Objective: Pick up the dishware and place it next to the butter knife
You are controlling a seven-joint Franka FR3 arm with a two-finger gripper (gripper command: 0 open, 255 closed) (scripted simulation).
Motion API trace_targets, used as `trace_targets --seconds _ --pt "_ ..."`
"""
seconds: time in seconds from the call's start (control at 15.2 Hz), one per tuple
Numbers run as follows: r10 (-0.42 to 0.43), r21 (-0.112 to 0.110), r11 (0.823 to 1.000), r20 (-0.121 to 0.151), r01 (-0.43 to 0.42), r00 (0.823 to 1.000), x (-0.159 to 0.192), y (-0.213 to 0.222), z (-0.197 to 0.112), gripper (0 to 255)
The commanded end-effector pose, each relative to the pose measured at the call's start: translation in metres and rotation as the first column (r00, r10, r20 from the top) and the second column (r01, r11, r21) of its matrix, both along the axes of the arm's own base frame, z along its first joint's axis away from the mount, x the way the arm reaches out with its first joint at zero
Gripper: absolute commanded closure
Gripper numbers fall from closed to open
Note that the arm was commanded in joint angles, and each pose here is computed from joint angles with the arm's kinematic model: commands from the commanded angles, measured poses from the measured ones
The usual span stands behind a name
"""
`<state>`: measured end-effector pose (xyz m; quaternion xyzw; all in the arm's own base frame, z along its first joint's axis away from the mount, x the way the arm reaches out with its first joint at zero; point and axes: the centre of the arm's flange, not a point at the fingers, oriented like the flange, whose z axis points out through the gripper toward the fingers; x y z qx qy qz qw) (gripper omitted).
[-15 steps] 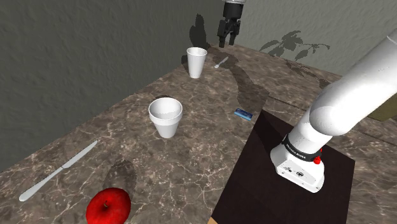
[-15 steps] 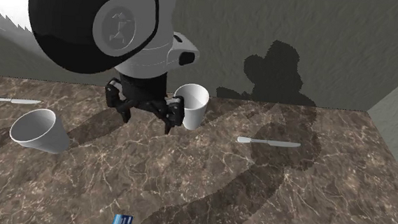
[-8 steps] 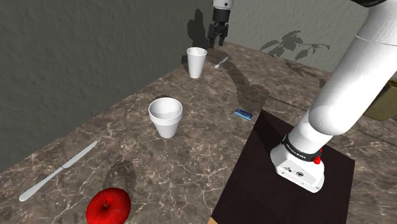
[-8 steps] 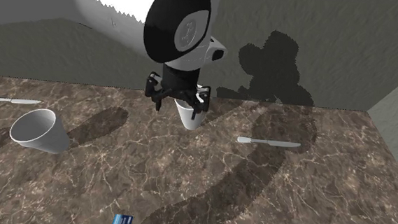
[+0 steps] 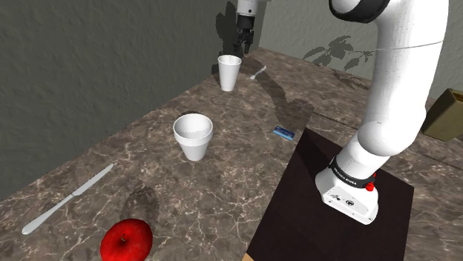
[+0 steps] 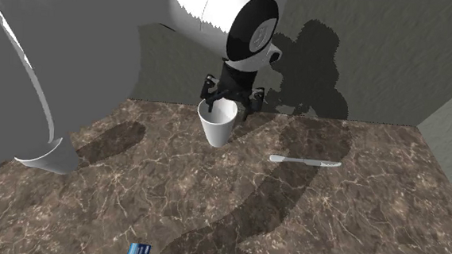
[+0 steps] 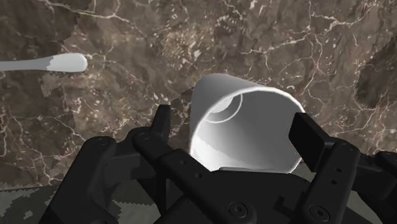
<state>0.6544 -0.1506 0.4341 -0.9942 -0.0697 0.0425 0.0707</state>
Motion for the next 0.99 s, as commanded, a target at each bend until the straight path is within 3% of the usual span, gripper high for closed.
trace_targets --seconds 0.0,0.13,0.66,0.92 --pt "0.008 0.004 1.000 0.002 -0.008 1.000 0.021 -0.009 -0.011 0" --pt "0.015 0.008 1.000 0.004 -0.015 1.000 0.044 -0.018 -0.021 0" --pt "0.016 0.008 1.000 0.004 -0.016 1.000 0.042 -0.013 -0.061 0" --pt "0.016 0.008 1.000 0.004 -0.016 1.000 0.042 -0.013 -0.061 0"
